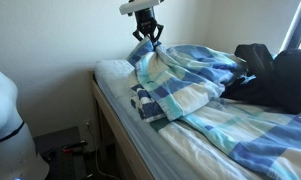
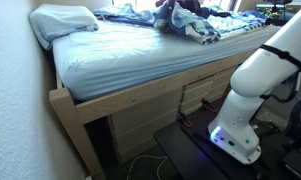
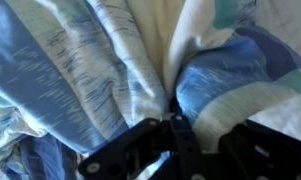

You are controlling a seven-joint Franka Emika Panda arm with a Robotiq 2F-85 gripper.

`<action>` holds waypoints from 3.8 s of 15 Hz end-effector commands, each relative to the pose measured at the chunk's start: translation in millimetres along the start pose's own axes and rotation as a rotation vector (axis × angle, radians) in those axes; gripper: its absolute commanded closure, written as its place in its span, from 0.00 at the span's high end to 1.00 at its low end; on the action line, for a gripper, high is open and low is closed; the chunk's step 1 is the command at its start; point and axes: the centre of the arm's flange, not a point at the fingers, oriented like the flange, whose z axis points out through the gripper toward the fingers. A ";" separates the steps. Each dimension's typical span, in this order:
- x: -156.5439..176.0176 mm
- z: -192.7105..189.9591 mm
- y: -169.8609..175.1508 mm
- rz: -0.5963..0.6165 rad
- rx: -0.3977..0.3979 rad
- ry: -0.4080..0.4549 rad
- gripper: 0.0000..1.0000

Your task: Spread the bed

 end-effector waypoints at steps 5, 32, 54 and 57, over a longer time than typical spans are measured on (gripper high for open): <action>25.0 10.4 7.9 -0.038 0.014 -0.024 0.03; 237.9 41.1 -119.9 -0.765 0.134 0.021 0.03; 257.0 -55.0 -179.7 -1.247 0.235 0.127 0.03; 253.5 -62.0 -183.8 -1.297 0.270 0.126 0.03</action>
